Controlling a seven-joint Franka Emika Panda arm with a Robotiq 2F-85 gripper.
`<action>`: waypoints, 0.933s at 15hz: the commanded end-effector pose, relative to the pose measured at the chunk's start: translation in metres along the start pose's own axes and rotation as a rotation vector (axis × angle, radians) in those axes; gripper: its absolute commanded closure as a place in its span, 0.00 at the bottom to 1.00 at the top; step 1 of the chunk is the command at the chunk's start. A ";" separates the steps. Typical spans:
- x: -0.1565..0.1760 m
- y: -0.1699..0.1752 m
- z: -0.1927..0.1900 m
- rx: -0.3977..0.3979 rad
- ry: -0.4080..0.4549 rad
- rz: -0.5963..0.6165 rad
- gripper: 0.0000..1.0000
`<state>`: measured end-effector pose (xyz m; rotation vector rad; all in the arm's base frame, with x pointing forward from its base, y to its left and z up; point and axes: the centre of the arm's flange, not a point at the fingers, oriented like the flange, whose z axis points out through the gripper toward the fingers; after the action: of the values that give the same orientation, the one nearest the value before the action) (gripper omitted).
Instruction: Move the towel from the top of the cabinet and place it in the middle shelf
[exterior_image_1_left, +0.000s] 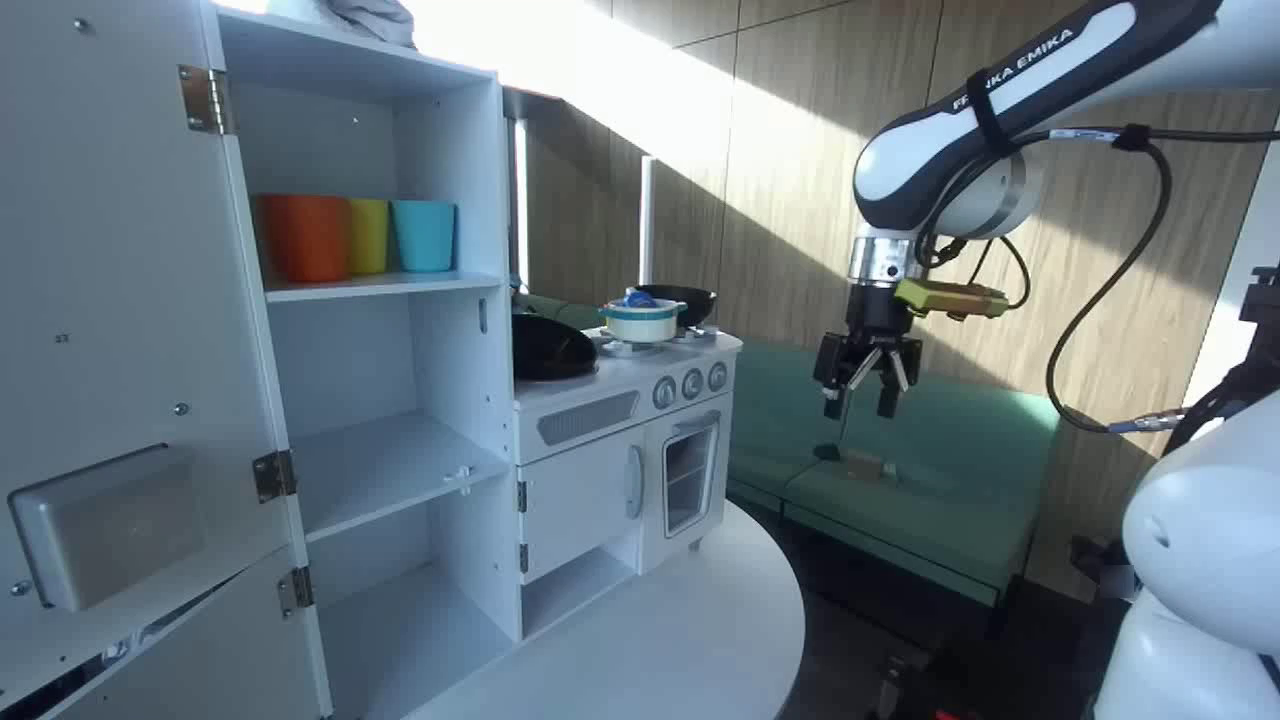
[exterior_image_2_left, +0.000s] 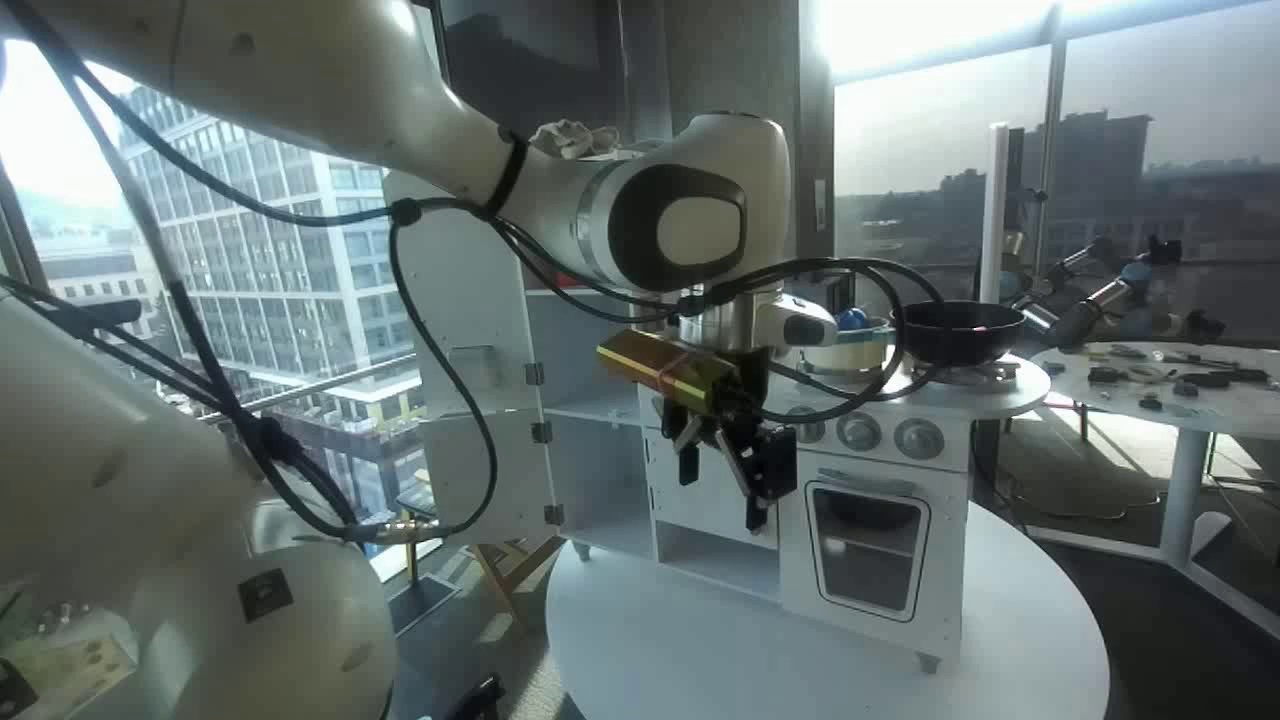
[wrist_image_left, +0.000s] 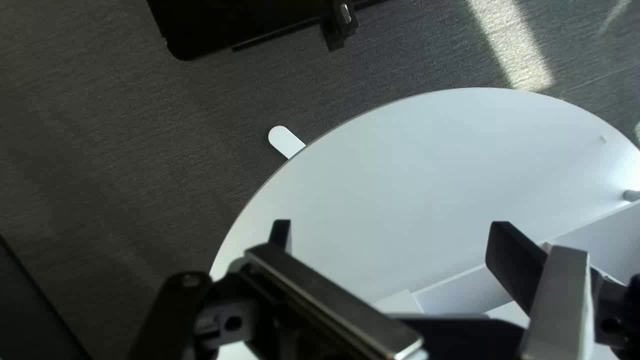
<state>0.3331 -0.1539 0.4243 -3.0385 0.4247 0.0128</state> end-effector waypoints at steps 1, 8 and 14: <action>0.000 0.000 0.000 0.000 0.001 0.000 0.00; 0.000 0.000 -0.001 0.000 0.002 0.000 0.00; 0.058 -0.088 -0.077 -0.067 0.201 -0.227 0.00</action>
<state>0.3685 -0.1173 0.4536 -3.1059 0.2382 -0.1388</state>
